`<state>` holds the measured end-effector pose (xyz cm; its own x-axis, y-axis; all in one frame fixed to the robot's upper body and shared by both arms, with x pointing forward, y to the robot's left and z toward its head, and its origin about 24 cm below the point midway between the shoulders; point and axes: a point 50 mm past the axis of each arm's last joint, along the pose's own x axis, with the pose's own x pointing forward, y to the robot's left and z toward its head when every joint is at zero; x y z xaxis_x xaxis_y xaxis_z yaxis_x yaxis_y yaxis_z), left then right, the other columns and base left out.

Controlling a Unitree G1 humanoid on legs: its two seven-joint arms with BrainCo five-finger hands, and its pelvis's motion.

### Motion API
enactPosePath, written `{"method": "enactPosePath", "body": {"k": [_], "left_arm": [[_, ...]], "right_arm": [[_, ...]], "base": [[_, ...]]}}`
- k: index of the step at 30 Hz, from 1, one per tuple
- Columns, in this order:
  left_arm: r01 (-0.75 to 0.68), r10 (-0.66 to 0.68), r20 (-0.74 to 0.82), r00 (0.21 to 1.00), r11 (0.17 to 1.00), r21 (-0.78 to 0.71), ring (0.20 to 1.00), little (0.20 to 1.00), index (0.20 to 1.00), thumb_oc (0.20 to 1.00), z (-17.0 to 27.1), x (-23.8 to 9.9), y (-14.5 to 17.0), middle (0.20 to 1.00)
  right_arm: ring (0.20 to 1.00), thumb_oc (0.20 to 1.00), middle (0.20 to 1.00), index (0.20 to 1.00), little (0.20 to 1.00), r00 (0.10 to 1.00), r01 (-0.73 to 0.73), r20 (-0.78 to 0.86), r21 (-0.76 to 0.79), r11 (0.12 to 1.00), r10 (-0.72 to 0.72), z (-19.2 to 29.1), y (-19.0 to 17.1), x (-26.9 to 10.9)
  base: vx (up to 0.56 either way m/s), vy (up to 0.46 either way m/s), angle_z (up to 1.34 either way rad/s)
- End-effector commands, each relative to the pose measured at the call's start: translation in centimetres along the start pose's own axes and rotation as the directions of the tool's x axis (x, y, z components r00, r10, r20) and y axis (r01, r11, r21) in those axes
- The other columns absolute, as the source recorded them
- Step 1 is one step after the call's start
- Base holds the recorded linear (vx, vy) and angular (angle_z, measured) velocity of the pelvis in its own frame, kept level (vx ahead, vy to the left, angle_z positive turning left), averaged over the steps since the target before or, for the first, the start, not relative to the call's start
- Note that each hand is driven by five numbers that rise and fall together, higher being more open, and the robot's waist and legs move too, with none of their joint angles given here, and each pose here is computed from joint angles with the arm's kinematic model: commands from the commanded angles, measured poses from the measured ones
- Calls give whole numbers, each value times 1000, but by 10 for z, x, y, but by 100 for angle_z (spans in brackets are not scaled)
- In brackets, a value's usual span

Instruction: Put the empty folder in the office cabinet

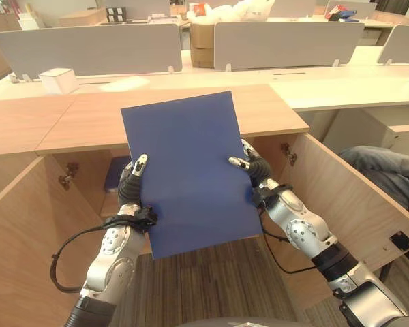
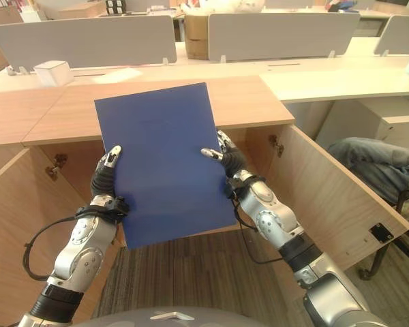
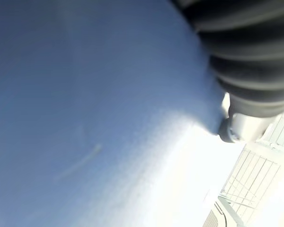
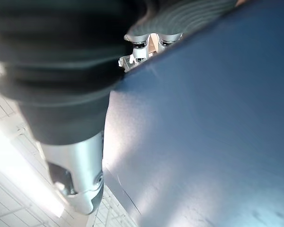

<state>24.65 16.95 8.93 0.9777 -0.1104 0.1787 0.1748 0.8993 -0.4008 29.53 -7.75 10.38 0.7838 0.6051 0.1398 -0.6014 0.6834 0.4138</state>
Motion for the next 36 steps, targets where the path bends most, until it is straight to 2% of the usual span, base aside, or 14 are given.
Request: {"method": "enactPosePath", "body": {"k": [1, 11, 12, 13, 14, 15, 25, 33, 34, 35, 36], "left_arm": [[78, -88, 163, 983, 995, 70, 200, 200, 200, 200, 36, 5, -6, 200], [67, -75, 176, 981, 996, 56, 200, 200, 200, 200, 38, 2, -4, 200], [66, -74, 176, 982, 996, 52, 200, 200, 200, 200, 38, 2, -4, 200], [68, -76, 176, 981, 997, 49, 200, 200, 200, 200, 38, 2, -4, 200], [69, -76, 175, 982, 997, 44, 200, 200, 200, 200, 37, 1, -5, 200], [69, -75, 173, 982, 997, 37, 200, 200, 200, 200, 36, 1, -5, 200], [83, -82, 133, 988, 997, -3, 200, 200, 200, 200, 26, -1, -9, 200], [98, -97, 42, 994, 995, -32, 200, 200, 200, 200, 9, -10, -11, 200], [93, -93, 33, 995, 995, -26, 275, 275, 275, 275, 8, -12, -9, 275], [93, -93, 33, 995, 995, -26, 915, 915, 915, 915, 8, -12, -9, 915], [71, -71, 22, 997, 997, -2, 1000, 1000, 1000, 1000, 6, -15, -5, 1000]], "right_arm": [[1000, 1000, 1000, 1000, 1000, 982, -175, 51, -92, 980, 180, 23, 30, 17], [1000, 1000, 1000, 1000, 1000, 956, -294, 1, -77, 953, 295, 12, 47, 9], [598, 598, 598, 598, 598, 951, -308, -5, -74, 949, 308, 11, 49, 9], [598, 598, 598, 598, 598, 948, -317, -7, -70, 946, 317, 10, 50, 9], [332, 332, 332, 332, 332, 948, -319, -7, -70, 945, 319, 9, 51, 9], [200, 200, 200, 200, 200, 949, -316, -6, -68, 946, 317, 9, 51, 9], [200, 200, 200, 200, 200, 953, -303, 10, -46, 952, 304, 5, 54, 12], [200, 200, 200, 200, 200, 961, -273, 34, -29, 961, 274, 4, 53, 11], [200, 200, 200, 200, 200, 962, -270, 36, -26, 963, 271, 4, 52, 10], [200, 200, 200, 200, 200, 962, -270, 36, -26, 963, 271, 4, 52, 10], [200, 200, 200, 200, 200, 964, -262, 39, -23, 965, 262, 4, 51, 9]], "base": [[0, 0, 0], [-1, -1, 0], [0, 0, 0], [0, 0, 0], [0, 0, 0], [0, 0, 0], [0, 0, 1], [1, 0, 0], [5, -3, 4], [6, -6, 3], [5, -8, 4]]}}
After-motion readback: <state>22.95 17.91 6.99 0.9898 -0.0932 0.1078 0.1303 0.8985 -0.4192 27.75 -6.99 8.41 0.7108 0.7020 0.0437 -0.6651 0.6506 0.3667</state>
